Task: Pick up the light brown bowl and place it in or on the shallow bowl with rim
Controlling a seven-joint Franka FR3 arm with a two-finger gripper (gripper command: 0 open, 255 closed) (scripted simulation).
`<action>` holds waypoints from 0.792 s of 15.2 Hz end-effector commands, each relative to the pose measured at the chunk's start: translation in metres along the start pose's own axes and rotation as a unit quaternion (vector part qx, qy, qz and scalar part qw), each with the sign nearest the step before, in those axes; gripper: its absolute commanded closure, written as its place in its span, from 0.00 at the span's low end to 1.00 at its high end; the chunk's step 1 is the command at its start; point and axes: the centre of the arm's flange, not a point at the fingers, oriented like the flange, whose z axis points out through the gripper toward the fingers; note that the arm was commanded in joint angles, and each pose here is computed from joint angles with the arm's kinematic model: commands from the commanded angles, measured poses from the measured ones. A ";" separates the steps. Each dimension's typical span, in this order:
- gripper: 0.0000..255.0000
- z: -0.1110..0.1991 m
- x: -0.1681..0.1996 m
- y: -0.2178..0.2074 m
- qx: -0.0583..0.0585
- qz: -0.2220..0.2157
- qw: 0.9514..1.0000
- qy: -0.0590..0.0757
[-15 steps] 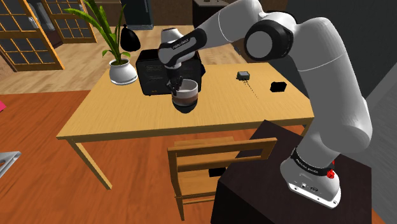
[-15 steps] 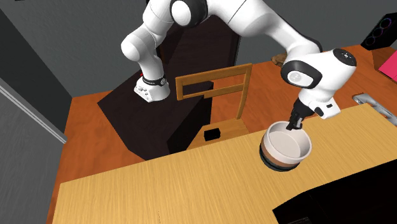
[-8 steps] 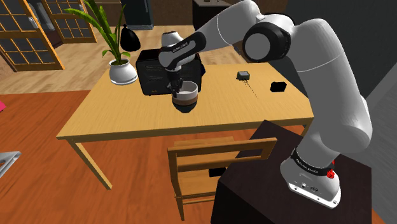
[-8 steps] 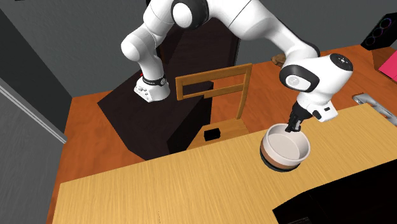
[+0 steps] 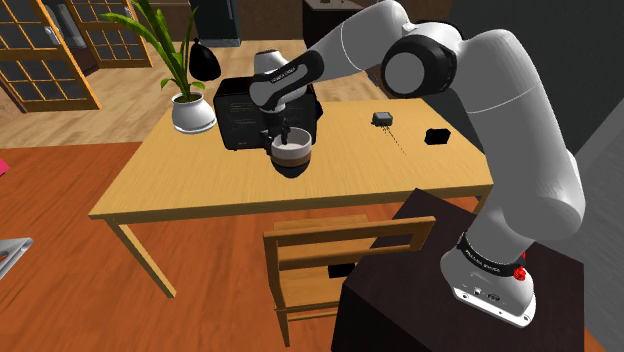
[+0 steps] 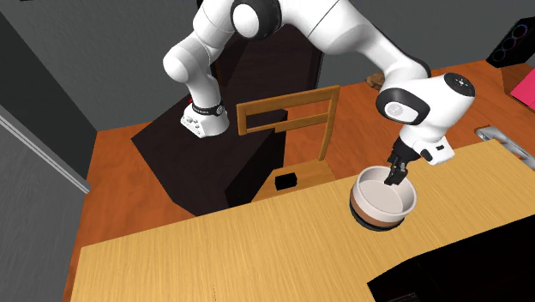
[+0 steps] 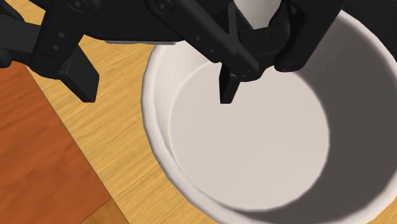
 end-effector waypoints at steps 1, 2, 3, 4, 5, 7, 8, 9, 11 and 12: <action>0.00 -0.001 0.000 0.000 0.000 0.000 1.000 0.000; 0.00 -0.014 0.000 0.000 0.000 0.000 1.000 0.000; 0.00 -0.027 0.000 0.000 0.000 0.000 1.000 0.000; 0.00 -0.040 0.000 0.000 0.000 0.000 1.000 0.000; 0.00 -0.051 0.000 0.000 0.000 0.000 1.000 0.000; 0.00 -0.051 0.000 0.000 0.000 0.000 1.000 0.000; 0.00 -0.051 0.000 0.000 0.000 0.000 1.000 0.000; 0.00 -0.051 0.000 0.000 0.000 0.000 1.000 0.000; 0.00 -0.051 0.000 0.000 0.000 0.000 1.000 0.000; 0.00 -0.051 0.000 0.000 0.000 0.000 1.000 0.000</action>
